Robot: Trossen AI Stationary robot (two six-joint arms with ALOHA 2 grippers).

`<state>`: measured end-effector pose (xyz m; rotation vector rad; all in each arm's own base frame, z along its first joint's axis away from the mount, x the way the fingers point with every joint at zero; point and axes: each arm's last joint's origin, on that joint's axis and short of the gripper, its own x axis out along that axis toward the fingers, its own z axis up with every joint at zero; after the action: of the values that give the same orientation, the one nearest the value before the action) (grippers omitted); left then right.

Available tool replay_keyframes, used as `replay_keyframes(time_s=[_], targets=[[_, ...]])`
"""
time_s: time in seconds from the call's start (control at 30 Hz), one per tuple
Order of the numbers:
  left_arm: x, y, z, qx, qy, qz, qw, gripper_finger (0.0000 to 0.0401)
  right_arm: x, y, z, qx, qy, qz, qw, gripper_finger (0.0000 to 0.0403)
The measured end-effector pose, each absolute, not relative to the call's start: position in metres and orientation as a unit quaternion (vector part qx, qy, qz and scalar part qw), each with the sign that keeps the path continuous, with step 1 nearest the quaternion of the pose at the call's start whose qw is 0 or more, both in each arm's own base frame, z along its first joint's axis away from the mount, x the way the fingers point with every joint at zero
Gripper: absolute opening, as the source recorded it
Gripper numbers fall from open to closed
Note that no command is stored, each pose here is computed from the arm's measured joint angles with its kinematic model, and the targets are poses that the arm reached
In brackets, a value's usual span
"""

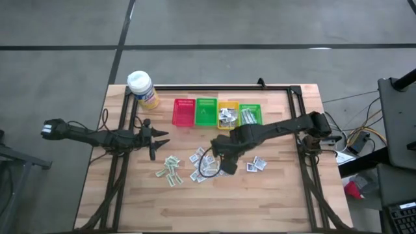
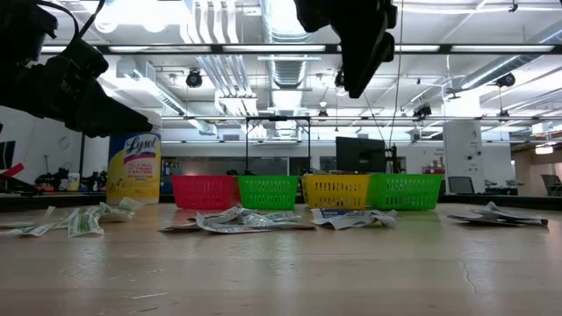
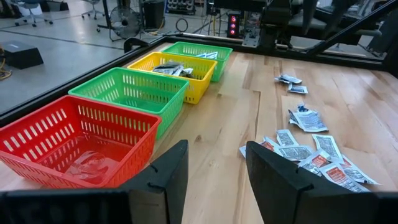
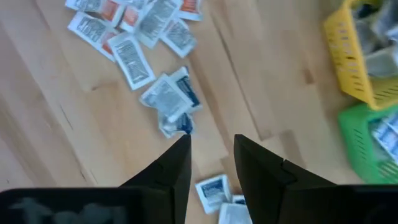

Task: Pick & Place First Aid Supplies
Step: Put the blue alcohol pad into the yellow bin

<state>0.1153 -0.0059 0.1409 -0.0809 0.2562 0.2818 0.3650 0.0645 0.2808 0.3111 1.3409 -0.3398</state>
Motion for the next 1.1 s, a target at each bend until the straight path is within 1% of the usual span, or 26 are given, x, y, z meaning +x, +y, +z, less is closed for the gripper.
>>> replay_keyframes(time_s=[0.13,0.27,0.4,0.63,0.87,0.97,1.1], targets=[[0.115,-0.006,0.141,-0.04,0.127,0.14,0.981,0.0158,0.366,0.067,0.267,0.145,0.611,-0.153,0.763,0.0127],[0.115,-0.006,0.141,-0.04,0.127,0.14,0.981,0.0158,0.361,0.066,0.252,0.148,0.629,-0.168,0.744,0.0132],[0.115,-0.006,0.141,-0.04,0.127,0.14,0.981,0.0158,0.355,0.066,0.235,0.157,0.654,-0.16,0.723,0.0137],[0.115,-0.006,0.141,-0.04,0.127,0.14,0.981,0.0158,0.356,0.068,0.209,0.178,0.643,-0.137,0.732,0.0138],[0.115,-0.006,0.141,-0.04,0.127,0.14,0.981,0.0158,0.354,0.068,0.198,0.185,0.646,-0.128,0.729,0.014],[0.115,-0.006,0.141,-0.04,0.127,0.14,0.981,0.0158,0.356,0.069,0.192,0.196,0.634,-0.109,0.74,0.0142],[0.115,-0.006,0.141,-0.04,0.127,0.14,0.981,0.0158,0.354,0.069,0.182,0.197,0.631,-0.108,0.743,0.0141]])
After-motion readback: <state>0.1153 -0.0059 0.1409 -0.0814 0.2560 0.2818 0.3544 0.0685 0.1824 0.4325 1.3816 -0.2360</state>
